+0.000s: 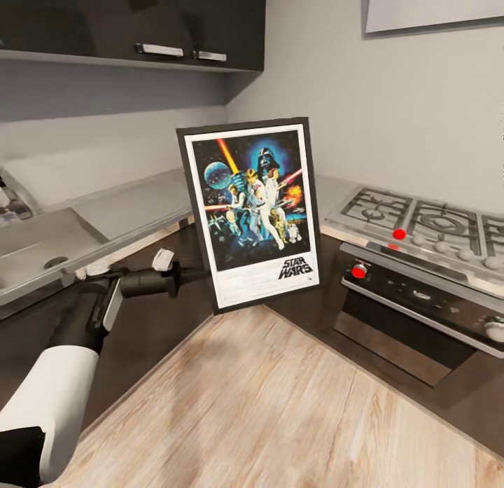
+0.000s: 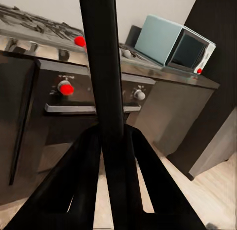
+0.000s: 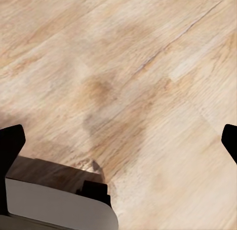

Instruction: Pick up the poster from the kitchen countertop and hang it on one of the wall nails in the kitchen.

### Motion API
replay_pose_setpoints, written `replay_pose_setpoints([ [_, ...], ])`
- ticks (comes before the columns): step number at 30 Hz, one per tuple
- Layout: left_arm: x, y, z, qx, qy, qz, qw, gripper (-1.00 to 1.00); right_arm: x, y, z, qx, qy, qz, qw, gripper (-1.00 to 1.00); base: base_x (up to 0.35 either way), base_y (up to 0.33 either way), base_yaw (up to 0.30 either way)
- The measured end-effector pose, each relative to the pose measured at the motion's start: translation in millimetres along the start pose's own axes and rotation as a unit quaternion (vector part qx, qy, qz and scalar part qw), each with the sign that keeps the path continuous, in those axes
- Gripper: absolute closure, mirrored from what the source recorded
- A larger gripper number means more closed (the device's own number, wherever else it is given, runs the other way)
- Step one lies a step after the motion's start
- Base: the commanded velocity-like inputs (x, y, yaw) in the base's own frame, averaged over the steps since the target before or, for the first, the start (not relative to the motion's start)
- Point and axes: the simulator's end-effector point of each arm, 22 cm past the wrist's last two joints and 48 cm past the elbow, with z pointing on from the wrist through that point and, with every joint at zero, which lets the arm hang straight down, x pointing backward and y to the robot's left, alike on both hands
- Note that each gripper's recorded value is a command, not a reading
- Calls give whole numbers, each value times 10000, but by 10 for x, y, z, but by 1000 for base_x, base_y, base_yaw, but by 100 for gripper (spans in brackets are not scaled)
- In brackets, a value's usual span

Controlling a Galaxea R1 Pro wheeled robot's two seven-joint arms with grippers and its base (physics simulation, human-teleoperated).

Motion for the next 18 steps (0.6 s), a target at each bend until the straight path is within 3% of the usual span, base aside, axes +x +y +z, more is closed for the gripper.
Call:
replay_pose_setpoints([
  [8, 648, -162, -69, 70, 92, -353, 9993, 100, -49, -16, 7, 15, -62, -8, 10000, -100, 0, 0, 0],
  [10, 864, -237, -97, 104, 115, -275, 9995, 100, -61, -19, 8, 19, -78, -9, 10000, -100, 0, 0, 0],
  [18, 955, -325, -122, 145, 128, -190, 9996, 100, -109, -31, 14, 34, -139, -11, 9999, -100, 0, 0, 0],
])
